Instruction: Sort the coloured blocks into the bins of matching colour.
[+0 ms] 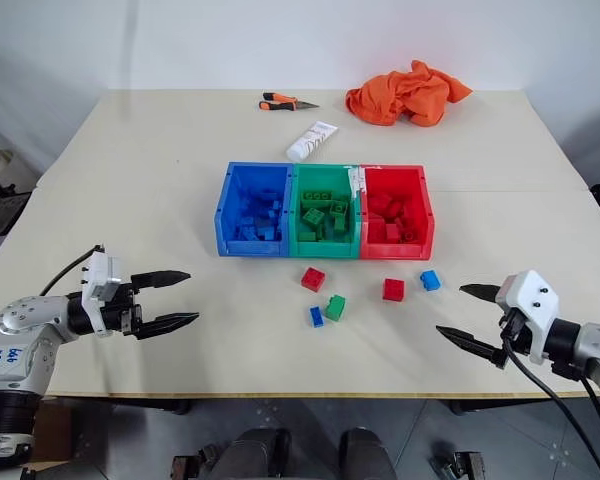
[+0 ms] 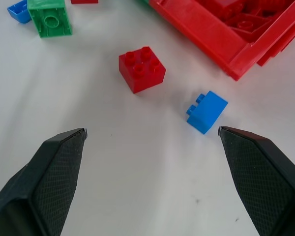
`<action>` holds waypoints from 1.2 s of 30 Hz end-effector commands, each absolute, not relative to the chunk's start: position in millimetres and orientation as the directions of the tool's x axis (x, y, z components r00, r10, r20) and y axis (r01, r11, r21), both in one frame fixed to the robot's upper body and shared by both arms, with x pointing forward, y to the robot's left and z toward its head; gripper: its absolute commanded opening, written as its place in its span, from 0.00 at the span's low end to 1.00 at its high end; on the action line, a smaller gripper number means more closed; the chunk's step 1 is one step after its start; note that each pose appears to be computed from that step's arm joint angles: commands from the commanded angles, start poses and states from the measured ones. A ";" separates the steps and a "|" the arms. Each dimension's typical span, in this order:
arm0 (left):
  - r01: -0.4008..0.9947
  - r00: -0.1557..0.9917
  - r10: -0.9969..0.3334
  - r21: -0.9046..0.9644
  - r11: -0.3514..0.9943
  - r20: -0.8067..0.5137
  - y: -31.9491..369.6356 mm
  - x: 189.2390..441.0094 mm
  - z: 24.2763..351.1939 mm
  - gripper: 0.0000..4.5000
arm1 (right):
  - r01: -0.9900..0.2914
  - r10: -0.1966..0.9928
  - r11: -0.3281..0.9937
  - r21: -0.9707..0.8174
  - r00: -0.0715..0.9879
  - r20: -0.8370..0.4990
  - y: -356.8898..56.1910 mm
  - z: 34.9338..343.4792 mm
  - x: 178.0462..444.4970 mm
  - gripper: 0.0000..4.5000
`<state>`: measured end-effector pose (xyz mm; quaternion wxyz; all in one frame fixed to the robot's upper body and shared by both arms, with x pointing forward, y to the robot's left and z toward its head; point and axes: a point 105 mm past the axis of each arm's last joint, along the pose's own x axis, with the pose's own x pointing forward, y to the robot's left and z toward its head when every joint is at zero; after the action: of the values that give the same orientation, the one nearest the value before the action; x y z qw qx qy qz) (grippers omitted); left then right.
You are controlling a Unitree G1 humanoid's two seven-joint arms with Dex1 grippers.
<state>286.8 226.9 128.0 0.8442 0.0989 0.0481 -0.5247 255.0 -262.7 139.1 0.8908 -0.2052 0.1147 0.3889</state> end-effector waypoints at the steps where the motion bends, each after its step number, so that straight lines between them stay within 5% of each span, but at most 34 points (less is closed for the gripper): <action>1: 0.887 0.453 -0.880 0.165 0.430 -0.141 226.6 289.2 143.0 1.00 | -0.725 0.638 0.612 -0.316 0.689 -0.345 -267.7 150.2 256.7 1.00; 11: 0.932 0.361 -0.918 0.089 0.351 -0.164 208.1 282.7 139.9 1.00 | -0.719 0.598 0.627 -0.299 0.690 -0.408 -277.7 145.0 251.6 1.00; 21: 0.959 0.283 -0.939 0.059 0.276 -0.198 206.2 274.8 135.7 1.00 | -0.639 0.419 0.694 -0.331 0.733 -0.535 -341.3 150.0 219.6 1.00; 36: 0.949 0.313 -0.936 0.079 0.304 -0.158 199.4 261.5 136.9 1.00 | -0.677 0.562 0.694 -0.246 0.723 -0.402 -294.5 137.8 296.5 1.00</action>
<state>264.9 200.5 124.7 0.8060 0.0715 0.0643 -0.5841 287.4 -299.3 142.3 0.9069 -0.1951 0.1553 0.3397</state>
